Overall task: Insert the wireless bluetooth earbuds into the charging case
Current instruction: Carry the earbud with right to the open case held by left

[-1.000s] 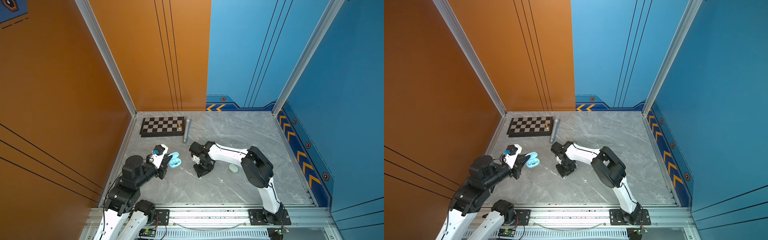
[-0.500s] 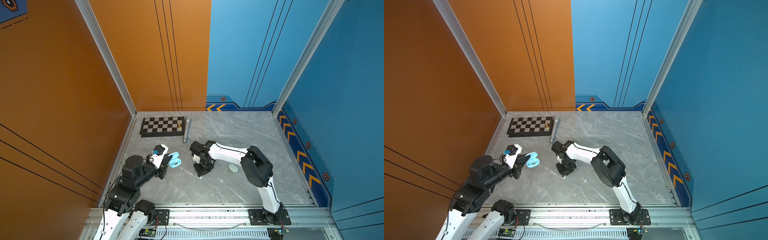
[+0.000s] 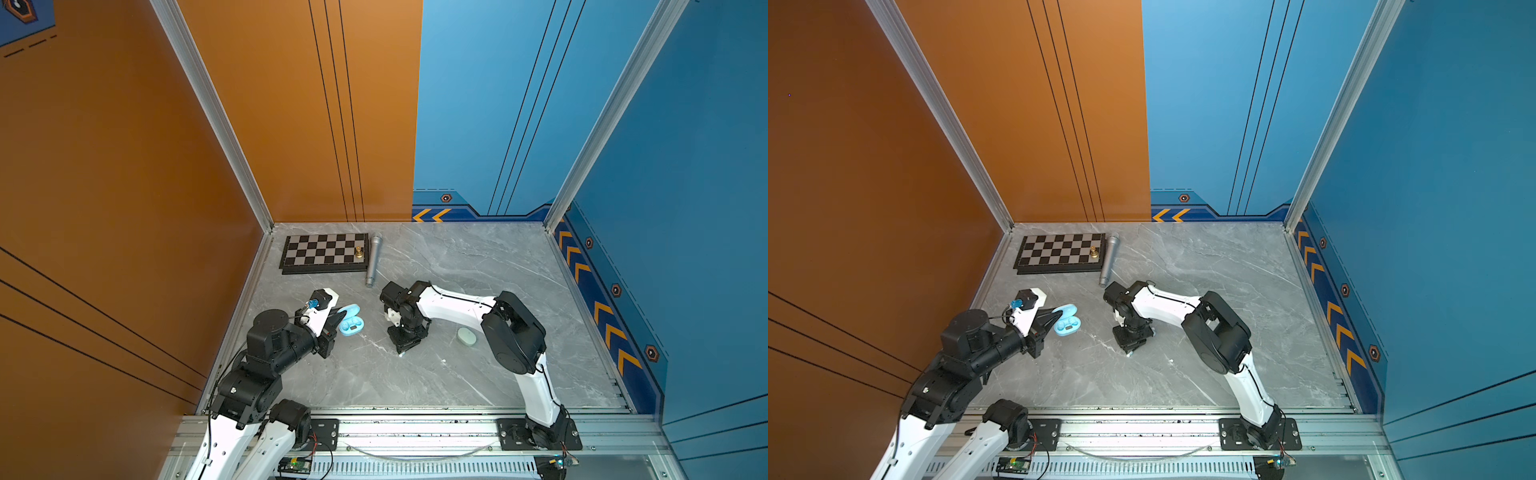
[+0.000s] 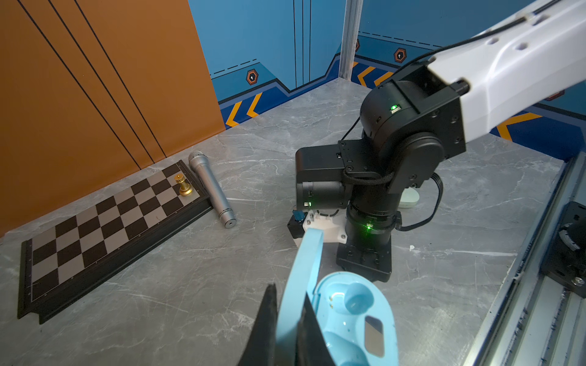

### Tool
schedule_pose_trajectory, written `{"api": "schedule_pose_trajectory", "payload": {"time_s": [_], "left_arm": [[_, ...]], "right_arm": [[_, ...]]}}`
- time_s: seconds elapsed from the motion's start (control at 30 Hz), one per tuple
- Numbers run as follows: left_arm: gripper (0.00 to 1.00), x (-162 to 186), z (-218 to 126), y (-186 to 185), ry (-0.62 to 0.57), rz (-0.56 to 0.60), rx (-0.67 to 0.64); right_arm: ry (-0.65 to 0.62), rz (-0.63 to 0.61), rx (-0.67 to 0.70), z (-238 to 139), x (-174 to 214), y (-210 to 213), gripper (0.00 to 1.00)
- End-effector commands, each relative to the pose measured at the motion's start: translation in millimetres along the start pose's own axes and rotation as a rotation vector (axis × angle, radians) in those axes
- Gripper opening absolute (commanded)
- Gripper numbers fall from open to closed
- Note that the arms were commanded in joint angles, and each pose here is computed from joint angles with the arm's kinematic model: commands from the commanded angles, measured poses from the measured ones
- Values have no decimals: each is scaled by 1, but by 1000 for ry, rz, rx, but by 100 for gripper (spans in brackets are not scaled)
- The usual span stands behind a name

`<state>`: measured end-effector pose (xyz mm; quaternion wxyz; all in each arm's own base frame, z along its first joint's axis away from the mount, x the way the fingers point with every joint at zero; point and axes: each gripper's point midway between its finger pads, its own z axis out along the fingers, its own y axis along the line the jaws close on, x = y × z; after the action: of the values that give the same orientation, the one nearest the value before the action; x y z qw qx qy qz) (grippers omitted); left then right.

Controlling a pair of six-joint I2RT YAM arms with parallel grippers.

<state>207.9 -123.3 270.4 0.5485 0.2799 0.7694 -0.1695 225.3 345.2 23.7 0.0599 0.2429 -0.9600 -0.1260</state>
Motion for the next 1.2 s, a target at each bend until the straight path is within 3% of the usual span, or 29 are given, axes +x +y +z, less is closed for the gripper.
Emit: {"api": "schedule_pose_trajectory", "payload": {"time_s": [0.0,0.3,0.57,0.83,1.17], "left_arm": [[0,4,12,4,-3,19,-13],[0,8,56,18,-41,69,-73],[0,13,102,15,-29,86,-56],[0,7,131,10,-10,101,-31],[0,-5,140,2,-18,116,-3]], "right_arm": [[-51,55,-9,-26,-8,-9,16],[-211,154,-179,-109,-30,-7,15],[-266,124,-353,-167,-30,24,15],[-287,97,-437,-189,-40,43,15],[-295,83,-461,-190,-60,52,16]]}}
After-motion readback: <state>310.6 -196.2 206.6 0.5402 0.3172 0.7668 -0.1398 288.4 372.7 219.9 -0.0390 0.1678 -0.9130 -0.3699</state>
